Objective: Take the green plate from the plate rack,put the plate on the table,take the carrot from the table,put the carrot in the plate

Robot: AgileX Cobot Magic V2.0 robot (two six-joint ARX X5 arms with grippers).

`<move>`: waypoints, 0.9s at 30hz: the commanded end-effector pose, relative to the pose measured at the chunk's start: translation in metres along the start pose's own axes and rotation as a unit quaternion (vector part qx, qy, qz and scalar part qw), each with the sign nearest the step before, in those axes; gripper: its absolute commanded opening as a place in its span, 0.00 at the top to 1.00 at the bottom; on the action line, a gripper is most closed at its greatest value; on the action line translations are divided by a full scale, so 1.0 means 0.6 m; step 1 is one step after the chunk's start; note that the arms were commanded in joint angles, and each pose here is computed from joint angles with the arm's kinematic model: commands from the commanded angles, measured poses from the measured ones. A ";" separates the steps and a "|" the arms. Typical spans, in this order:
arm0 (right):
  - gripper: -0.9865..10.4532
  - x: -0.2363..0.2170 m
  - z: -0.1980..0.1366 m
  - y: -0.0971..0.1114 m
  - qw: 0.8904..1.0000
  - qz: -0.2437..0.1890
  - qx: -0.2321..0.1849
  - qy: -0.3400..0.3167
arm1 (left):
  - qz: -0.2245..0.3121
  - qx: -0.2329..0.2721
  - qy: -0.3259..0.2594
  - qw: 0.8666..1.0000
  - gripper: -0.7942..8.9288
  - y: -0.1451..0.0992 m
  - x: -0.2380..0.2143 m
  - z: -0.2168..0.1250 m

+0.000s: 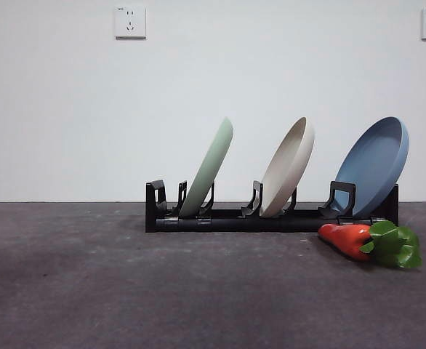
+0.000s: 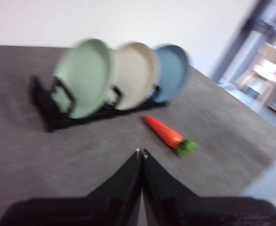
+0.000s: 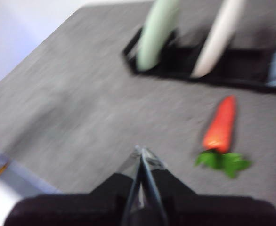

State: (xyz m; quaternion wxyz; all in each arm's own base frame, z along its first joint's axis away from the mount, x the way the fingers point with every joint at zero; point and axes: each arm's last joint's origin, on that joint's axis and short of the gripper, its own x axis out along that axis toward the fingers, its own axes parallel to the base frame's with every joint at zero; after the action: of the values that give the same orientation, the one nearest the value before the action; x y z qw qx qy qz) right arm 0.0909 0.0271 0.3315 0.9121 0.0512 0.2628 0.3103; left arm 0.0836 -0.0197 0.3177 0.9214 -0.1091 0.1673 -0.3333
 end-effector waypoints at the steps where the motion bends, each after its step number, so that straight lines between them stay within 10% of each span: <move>1: 0.92 -0.004 0.012 0.007 0.998 0.047 -0.036 0.021 | -0.033 0.032 0.016 0.999 0.93 -0.008 -0.005 0.012; 12: 0.88 -0.003 0.018 0.008 0.996 0.068 -0.036 0.035 | -0.030 0.042 0.029 0.998 0.87 -0.020 -0.017 0.026; 17: 0.42 -0.003 0.018 0.008 0.997 0.066 -0.030 0.035 | -0.030 0.036 0.030 0.998 0.35 -0.020 -0.016 0.025; 27: 0.36 -0.002 0.018 0.007 0.997 0.066 -0.023 0.037 | -0.031 0.038 0.024 0.998 0.35 -0.011 -0.004 0.037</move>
State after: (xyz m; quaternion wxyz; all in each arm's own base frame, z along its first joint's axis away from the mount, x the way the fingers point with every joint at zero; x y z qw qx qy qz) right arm 0.0937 0.0306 0.3411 0.8800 0.0345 0.2866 0.3772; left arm 0.0841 -0.0212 0.3380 0.9081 -0.0741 0.1802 -0.3707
